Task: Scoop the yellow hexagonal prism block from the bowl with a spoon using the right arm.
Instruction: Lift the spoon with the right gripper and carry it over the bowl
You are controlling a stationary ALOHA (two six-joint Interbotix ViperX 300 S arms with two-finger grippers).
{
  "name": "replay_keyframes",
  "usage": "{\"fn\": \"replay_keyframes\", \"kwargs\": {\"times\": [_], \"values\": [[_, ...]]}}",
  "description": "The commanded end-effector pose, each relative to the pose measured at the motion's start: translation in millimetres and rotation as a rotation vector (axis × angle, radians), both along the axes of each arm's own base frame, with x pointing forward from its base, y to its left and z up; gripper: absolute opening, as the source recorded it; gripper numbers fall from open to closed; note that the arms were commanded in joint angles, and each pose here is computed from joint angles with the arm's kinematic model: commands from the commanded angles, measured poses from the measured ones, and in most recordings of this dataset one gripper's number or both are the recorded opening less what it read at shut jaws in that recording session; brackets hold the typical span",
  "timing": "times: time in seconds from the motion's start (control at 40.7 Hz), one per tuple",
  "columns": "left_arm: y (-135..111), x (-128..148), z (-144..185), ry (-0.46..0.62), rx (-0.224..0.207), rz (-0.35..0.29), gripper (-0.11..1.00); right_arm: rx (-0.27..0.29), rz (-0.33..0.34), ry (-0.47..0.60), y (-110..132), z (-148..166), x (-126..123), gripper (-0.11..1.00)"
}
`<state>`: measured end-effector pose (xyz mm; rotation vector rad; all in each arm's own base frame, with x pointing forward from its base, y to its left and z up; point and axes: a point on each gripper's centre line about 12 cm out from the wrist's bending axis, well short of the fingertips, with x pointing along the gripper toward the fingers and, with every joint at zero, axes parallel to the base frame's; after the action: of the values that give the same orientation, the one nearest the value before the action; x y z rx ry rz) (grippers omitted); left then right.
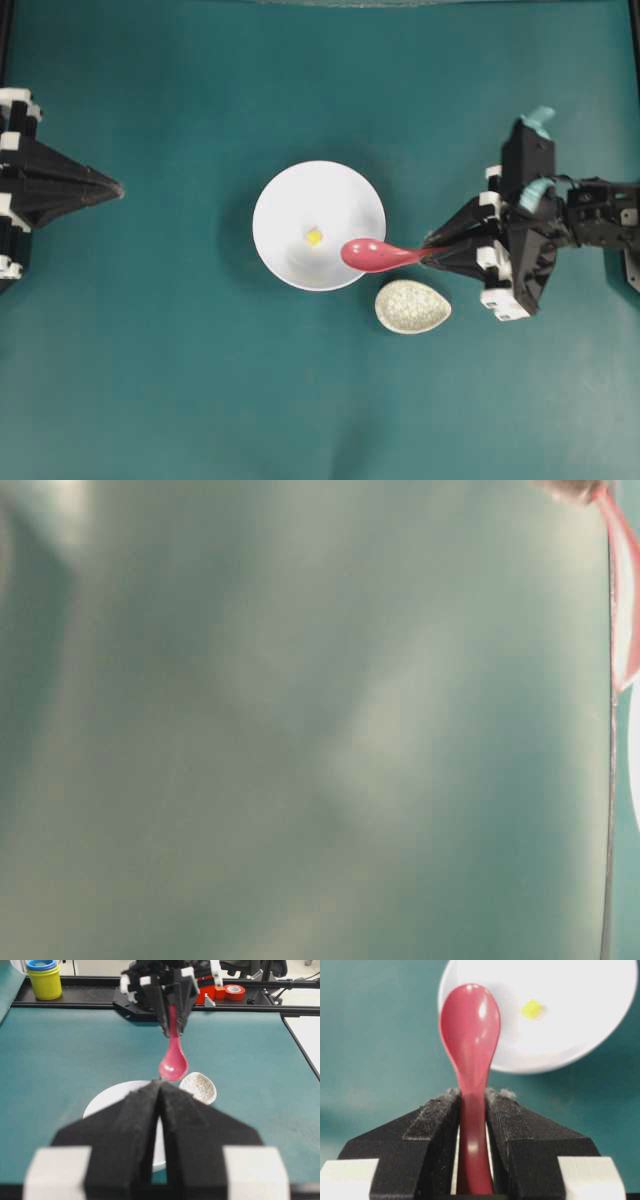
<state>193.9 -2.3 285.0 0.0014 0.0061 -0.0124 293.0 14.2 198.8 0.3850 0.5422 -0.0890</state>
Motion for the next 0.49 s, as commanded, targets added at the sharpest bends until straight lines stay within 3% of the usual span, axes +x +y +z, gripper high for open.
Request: {"fn": "replay_keyframes", "kwargs": {"times": [0.0,0.27,0.466], "values": [[-0.4,2.6,9.8,-0.023,0.004,-0.002,-0.01,0.026,0.002,-0.006,-6.3,18.9,9.6,0.23],[-0.4,2.6,9.7,-0.022,0.004,-0.002,-0.01,0.096,0.026,0.091,-25.7,41.2,23.4,0.23],[-0.4,2.6,9.7,-0.022,0.004,-0.002,-0.01,0.095,0.059,0.166,-35.8,45.7,35.5,0.23]]}}
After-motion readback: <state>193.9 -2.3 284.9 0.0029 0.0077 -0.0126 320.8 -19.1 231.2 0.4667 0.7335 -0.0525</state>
